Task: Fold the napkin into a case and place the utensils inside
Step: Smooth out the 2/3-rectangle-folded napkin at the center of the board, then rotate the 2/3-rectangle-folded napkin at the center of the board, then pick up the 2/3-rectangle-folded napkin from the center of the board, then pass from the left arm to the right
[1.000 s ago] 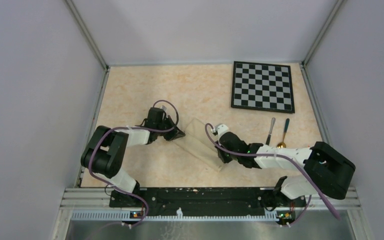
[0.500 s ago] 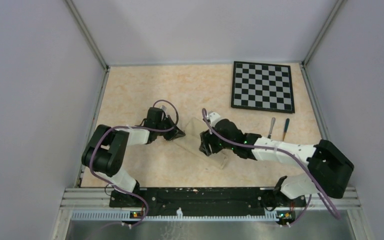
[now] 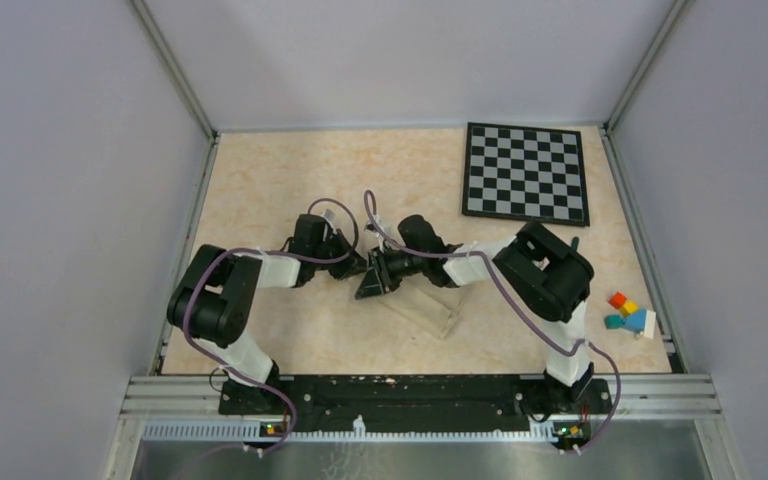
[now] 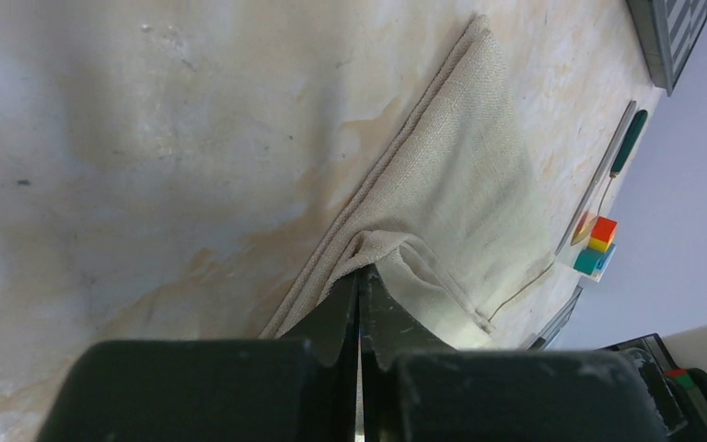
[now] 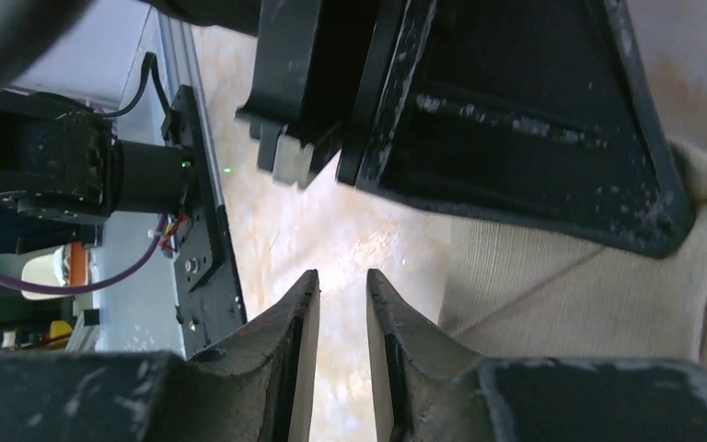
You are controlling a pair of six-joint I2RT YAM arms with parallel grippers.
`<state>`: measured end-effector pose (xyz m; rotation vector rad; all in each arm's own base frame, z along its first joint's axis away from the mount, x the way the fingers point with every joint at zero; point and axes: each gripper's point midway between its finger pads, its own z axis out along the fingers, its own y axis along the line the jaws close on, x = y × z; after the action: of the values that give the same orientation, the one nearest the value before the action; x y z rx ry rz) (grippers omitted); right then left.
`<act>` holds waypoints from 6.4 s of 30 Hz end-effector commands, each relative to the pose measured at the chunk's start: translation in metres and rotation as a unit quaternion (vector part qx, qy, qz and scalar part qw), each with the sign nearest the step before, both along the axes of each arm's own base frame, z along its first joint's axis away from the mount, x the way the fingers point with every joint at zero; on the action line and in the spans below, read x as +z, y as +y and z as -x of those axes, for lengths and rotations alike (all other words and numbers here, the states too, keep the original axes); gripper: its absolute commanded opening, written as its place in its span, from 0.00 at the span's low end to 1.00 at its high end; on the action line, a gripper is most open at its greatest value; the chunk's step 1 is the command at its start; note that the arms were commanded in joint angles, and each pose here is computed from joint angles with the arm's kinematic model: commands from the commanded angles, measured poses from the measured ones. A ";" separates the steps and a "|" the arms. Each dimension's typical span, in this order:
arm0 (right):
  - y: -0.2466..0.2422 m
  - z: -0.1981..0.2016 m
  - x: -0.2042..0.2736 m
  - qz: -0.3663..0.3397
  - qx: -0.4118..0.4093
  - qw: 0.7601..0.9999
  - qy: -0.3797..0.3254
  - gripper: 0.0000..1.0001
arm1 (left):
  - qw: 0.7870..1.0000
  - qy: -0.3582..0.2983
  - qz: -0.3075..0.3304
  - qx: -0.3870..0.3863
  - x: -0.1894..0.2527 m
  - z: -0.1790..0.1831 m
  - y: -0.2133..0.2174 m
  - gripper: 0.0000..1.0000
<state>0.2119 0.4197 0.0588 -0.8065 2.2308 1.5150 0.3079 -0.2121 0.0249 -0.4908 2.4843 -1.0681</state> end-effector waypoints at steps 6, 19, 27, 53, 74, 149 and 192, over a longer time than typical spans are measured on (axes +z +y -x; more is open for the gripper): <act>-0.018 -0.028 -0.037 0.060 -0.030 0.998 -0.007 0.27 | 0.998 0.041 -0.040 0.013 -0.043 0.013 0.021 0.00; -0.021 -0.009 -0.025 -0.015 -0.024 0.998 0.063 0.27 | 0.993 -0.094 0.002 -0.074 0.057 -0.010 -0.002 0.48; -0.018 -0.013 0.024 -0.039 -0.015 0.999 0.030 0.28 | 0.990 -0.092 0.080 -0.070 0.080 0.014 -0.011 0.43; -0.104 0.028 -0.036 0.026 -0.021 0.996 0.082 0.25 | 0.996 0.081 -0.023 -0.028 -0.050 0.035 0.022 0.00; -0.172 0.053 -0.023 0.052 -0.121 0.983 0.131 0.25 | 0.996 0.059 -0.027 -0.065 -0.042 0.023 0.023 0.01; -0.309 -0.026 0.021 0.176 -0.489 0.854 -0.010 0.70 | 0.879 -0.024 -0.462 -0.114 0.022 0.166 -0.135 0.79; -0.164 -0.043 0.004 -0.050 -0.335 0.927 0.162 0.75 | 0.903 -0.052 -0.387 -0.181 0.044 0.183 -0.140 0.00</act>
<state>0.2328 0.2411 0.0480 0.2640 2.3727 1.4203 0.1233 -0.3522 0.0539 0.2787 2.6994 -0.0740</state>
